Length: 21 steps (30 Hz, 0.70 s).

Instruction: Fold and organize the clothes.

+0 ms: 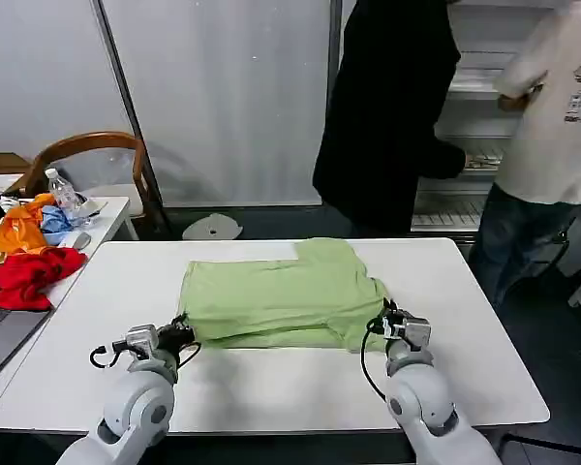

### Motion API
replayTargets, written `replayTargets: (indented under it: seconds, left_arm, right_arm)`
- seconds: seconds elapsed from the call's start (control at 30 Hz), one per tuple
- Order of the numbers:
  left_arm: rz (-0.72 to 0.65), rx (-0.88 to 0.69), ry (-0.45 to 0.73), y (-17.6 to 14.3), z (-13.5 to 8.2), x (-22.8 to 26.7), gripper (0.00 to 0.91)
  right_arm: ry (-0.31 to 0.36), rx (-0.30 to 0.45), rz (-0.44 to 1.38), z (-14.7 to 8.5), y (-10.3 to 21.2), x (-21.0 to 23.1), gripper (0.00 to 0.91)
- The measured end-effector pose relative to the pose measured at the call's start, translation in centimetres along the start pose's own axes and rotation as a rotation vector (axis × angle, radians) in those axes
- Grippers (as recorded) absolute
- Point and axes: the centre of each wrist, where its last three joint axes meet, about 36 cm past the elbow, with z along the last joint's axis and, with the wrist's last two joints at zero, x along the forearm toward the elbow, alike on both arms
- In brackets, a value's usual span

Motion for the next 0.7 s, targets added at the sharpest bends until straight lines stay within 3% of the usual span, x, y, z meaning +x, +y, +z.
replayTargets:
  seconds: [0.17,0.2,0.23,0.27,0.3,0.7]
  left_arm:
    - [-0.001,0.005,0.009,-0.2,0.2,-1.0,0.020]
    - [-0.001,0.006,0.011,-0.2,0.3,-1.2,0.836]
    - [0.000,0.006,0.015,-0.3,0.4,-1.4,0.907]
    - [0.000,0.005,0.018,-0.3,0.5,-1.5,0.907]
    - [0.000,0.007,0.020,-0.3,0.6,-1.7,0.907]
    - [-0.023,-0.003,0.010,0.7,0.2,-2.9,0.907]
  right_arm:
    - [0.020,-0.005,0.003,0.5,0.4,-1.0,0.000]
    - [0.025,-0.006,0.006,0.7,0.5,-1.2,0.000]
    - [0.030,-0.007,0.010,0.9,0.5,-1.3,0.222]
    - [0.035,-0.009,0.013,1.1,0.6,-1.5,0.685]
    - [0.040,-0.011,0.016,1.3,0.7,-1.7,0.907]
    - [0.071,-0.007,0.031,2.3,0.9,-2.4,0.907]
